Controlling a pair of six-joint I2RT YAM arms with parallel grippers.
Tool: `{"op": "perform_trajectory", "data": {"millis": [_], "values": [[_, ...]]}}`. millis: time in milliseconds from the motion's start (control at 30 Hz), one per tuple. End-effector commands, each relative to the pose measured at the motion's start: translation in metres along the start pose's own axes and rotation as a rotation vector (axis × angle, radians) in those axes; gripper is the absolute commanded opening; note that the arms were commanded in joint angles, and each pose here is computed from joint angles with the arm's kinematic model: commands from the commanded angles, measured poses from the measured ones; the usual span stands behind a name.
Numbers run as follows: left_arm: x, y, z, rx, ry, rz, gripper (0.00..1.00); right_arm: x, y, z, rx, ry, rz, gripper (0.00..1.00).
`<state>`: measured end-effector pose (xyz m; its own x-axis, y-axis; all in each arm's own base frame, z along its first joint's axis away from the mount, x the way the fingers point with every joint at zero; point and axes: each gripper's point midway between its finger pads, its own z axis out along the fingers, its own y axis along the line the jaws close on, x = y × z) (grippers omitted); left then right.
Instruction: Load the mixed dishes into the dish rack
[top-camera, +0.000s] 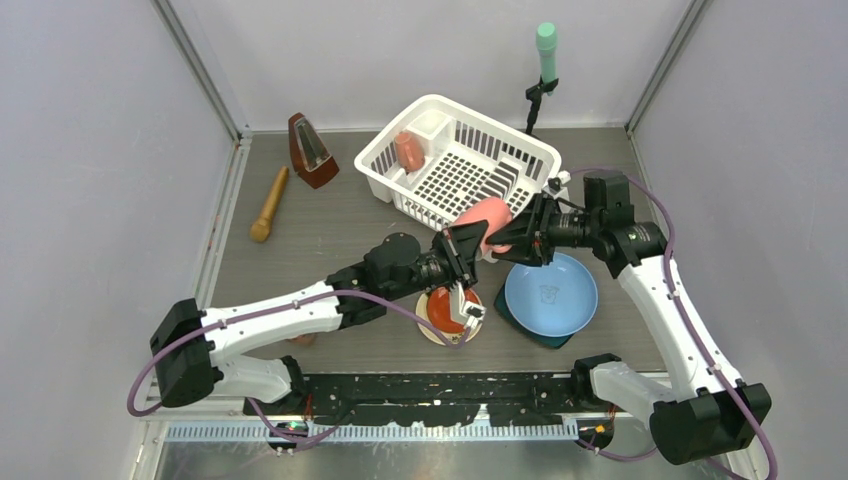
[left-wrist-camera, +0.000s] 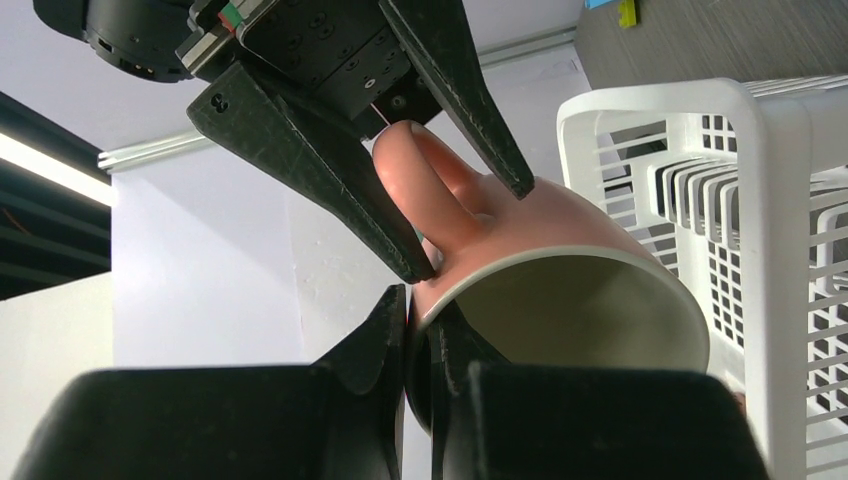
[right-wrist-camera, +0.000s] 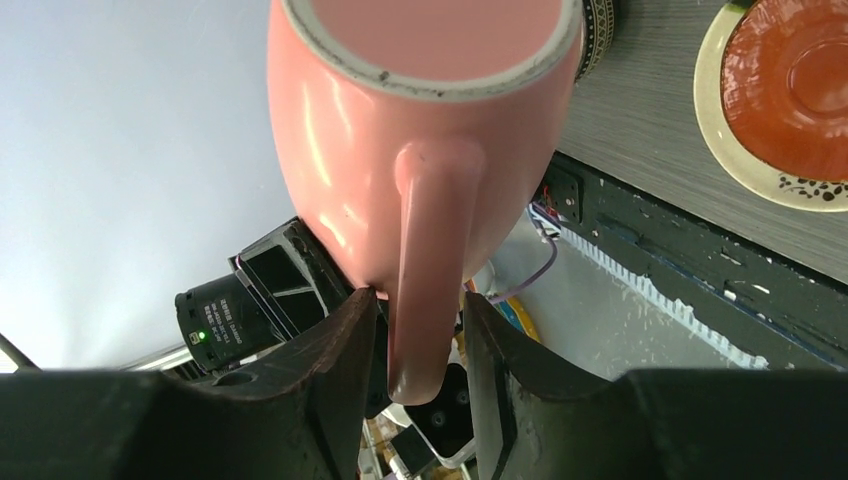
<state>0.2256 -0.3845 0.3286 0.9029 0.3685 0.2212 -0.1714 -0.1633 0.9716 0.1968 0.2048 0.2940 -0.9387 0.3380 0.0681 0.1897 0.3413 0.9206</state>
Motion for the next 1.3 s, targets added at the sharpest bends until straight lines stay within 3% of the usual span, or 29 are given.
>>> {"op": "perform_trajectory", "data": {"millis": [0,33,133,200,467,633,800,933,1100,1200,1267], "values": [[0.014,0.093,-0.017,-0.285,0.021,0.023,0.0,-0.001,0.014,0.005,-0.063,0.018,-0.027,0.39],[0.014,0.094,-0.017,-0.286,0.02,0.023,0.0,-0.001,0.014,0.005,-0.064,0.02,-0.018,0.36],[0.013,0.095,-0.016,-0.291,0.013,0.014,0.02,-0.002,0.015,0.007,-0.068,0.025,-0.014,0.09],[0.012,0.094,-0.016,-0.297,0.004,-0.017,0.06,-0.002,0.015,0.008,-0.07,0.025,-0.014,0.02],[0.014,0.073,-0.022,-0.255,0.013,-0.149,0.39,-0.017,0.032,0.005,-0.086,-0.055,-0.061,0.0],[0.017,0.045,-0.032,-0.148,0.052,-0.206,0.45,-0.041,0.036,0.004,-0.056,-0.171,-0.079,0.0],[0.021,0.022,-0.052,-0.163,0.11,-0.33,0.49,-0.077,0.03,-0.001,0.064,-0.338,-0.155,0.0],[0.03,0.028,-0.072,-0.256,0.159,-0.641,0.47,-0.119,0.008,-0.005,0.254,-0.489,-0.218,0.0],[0.051,0.042,-0.099,-0.445,0.252,-1.169,0.53,-0.158,0.007,0.012,0.352,-0.568,-0.333,0.0],[0.081,0.026,-0.122,-0.595,0.525,-1.552,0.67,-0.178,0.022,0.03,0.352,-0.644,-0.43,0.0],[0.083,0.006,-0.121,-0.49,0.653,-1.654,0.71,-0.191,0.026,0.039,0.38,-0.692,-0.483,0.0]]}}
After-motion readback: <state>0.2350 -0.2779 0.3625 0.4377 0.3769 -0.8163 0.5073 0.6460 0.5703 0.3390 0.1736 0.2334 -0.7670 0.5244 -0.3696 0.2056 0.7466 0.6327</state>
